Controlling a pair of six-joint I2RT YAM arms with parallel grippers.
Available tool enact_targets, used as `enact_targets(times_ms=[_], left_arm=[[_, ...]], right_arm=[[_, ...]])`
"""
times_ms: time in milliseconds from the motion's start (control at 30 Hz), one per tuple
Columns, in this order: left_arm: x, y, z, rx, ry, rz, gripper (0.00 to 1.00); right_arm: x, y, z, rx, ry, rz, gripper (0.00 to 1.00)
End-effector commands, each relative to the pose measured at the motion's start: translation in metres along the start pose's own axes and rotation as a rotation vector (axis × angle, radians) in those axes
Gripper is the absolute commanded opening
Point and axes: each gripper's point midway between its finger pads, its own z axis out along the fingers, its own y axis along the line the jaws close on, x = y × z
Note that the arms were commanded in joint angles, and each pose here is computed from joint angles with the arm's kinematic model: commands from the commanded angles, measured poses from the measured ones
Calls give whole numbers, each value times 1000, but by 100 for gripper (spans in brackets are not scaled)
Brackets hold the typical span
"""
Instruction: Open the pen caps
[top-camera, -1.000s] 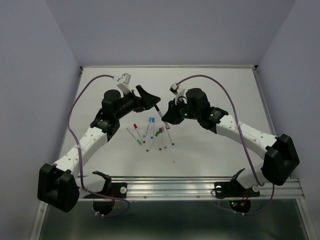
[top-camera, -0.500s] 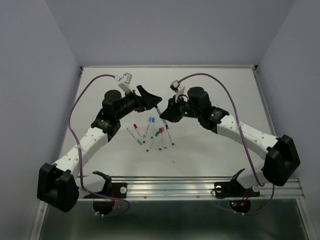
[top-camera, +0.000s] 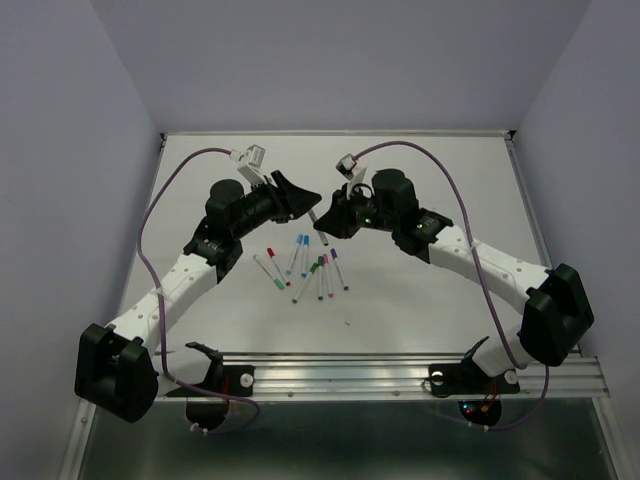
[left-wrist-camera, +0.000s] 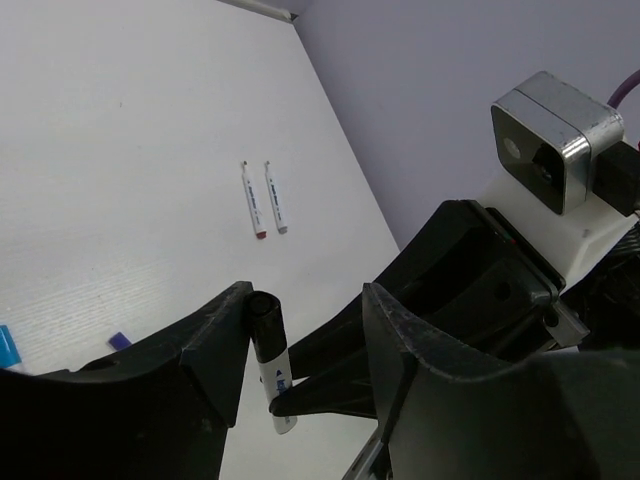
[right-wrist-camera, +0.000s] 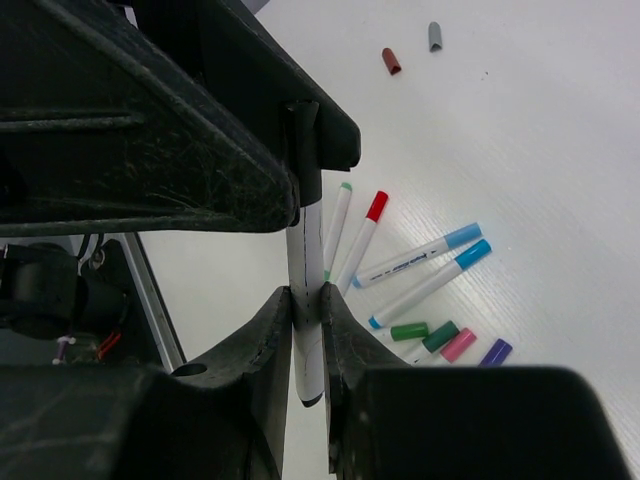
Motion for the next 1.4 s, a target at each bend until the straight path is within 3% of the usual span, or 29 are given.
enact_targets(times_ms=[0,333,533,700,900,1000,1133,1267,1333,1367], left_arm=[[-8,-14,0,51,-32,31,55],[-19,-5,0,-10,-89,27,0],[-41,10,0,-139,-181,-10,0],[-84,46,-9,-341,-358,-59,0],[-136,81,-25,-437,-506,-117,0],[-152,92,-39,-501,-566,-126,0],[-150,87,-48,-470,-563,-128,0],[-130,84,-47,-426,-499,-134,0],[-115,84,-45,-400,-451,-141,0],[-107,80,-42,-370,-416,-145,0]], right_arm=[[-42,13,0,-38,-111,-51,1],[-30,14,0,-77,-73,-67,1],[29,19,-3,-185,120,-93,1],[95,25,-18,-194,294,-89,1],[170,55,-40,-290,452,-4,1],[184,62,-48,-282,458,80,1],[160,52,-44,-182,369,42,1],[96,47,-29,-89,210,-44,4],[72,43,-22,-51,156,-88,33],[46,36,-20,2,96,-110,41]])
